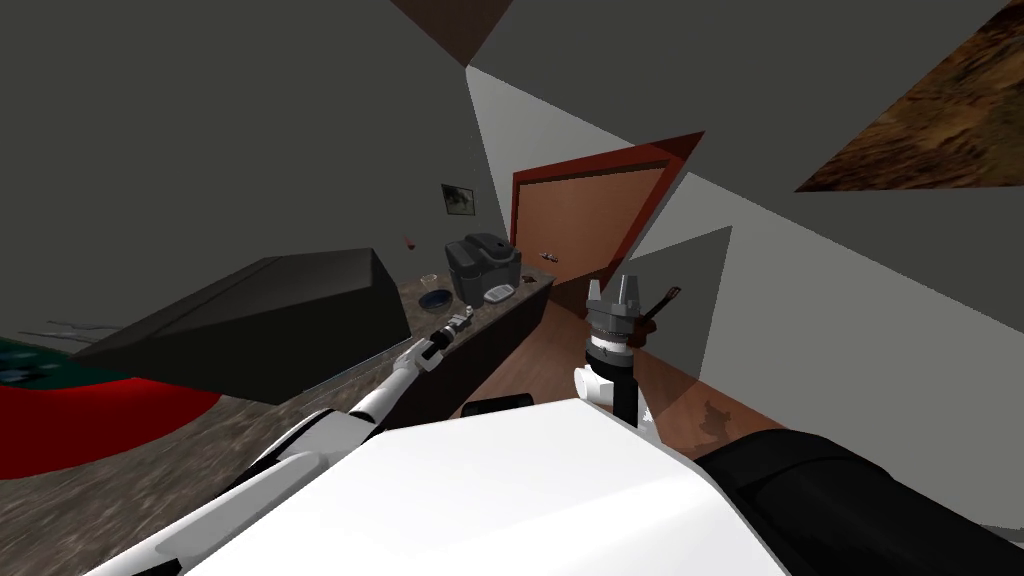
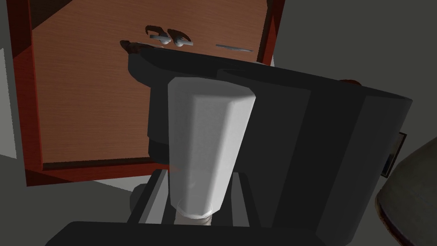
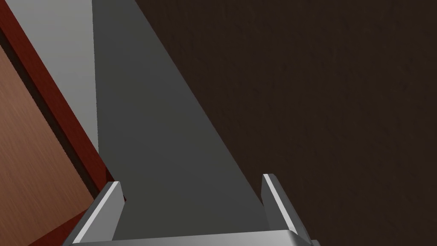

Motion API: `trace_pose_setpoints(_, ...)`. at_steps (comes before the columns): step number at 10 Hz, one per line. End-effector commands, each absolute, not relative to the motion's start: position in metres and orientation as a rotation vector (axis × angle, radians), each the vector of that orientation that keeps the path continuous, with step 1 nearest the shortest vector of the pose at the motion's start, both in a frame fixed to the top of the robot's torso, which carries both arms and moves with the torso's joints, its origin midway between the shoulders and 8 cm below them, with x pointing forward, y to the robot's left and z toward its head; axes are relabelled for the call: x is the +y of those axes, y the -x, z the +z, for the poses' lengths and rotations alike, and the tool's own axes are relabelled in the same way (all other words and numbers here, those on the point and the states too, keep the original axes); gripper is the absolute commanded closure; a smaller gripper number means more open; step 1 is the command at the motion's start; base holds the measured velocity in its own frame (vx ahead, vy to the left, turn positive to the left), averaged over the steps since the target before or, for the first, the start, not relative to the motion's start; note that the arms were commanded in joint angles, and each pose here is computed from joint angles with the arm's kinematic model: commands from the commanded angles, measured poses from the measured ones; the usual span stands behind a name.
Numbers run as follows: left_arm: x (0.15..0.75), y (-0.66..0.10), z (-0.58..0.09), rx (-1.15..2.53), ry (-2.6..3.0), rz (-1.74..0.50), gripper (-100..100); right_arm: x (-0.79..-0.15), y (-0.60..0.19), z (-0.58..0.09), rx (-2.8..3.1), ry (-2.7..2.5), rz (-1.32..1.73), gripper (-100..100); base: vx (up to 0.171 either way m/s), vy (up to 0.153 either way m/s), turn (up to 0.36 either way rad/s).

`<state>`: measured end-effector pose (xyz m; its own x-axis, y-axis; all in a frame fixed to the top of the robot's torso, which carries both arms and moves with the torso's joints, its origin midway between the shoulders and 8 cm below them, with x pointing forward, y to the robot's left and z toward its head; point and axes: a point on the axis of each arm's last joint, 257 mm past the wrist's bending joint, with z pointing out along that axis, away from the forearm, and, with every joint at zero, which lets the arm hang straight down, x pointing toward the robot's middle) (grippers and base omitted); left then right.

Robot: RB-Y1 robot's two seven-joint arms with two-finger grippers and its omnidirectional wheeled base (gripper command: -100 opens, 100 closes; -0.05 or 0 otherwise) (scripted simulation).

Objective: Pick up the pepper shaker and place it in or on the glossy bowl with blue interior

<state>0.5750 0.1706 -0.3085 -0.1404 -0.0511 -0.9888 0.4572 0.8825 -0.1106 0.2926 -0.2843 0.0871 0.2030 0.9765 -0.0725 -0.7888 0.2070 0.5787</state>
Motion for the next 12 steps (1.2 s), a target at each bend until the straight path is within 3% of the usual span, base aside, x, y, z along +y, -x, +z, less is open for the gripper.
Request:
trace_pose_setpoints(1, 0.193, -0.568, -0.307, 1.656, -0.295, -0.434, 100, -0.284, -0.293, 0.087, 0.479, -0.469, 1.296, 0, 0.018, -0.039, -0.162)
trace_pose_setpoints(12, 0.291, -0.501, -0.306, 1.674, -0.228, -0.336, 100, -0.284, -0.293, 0.087, 0.479, -0.469, 1.296, 0, 0.024, -0.031, -0.097)
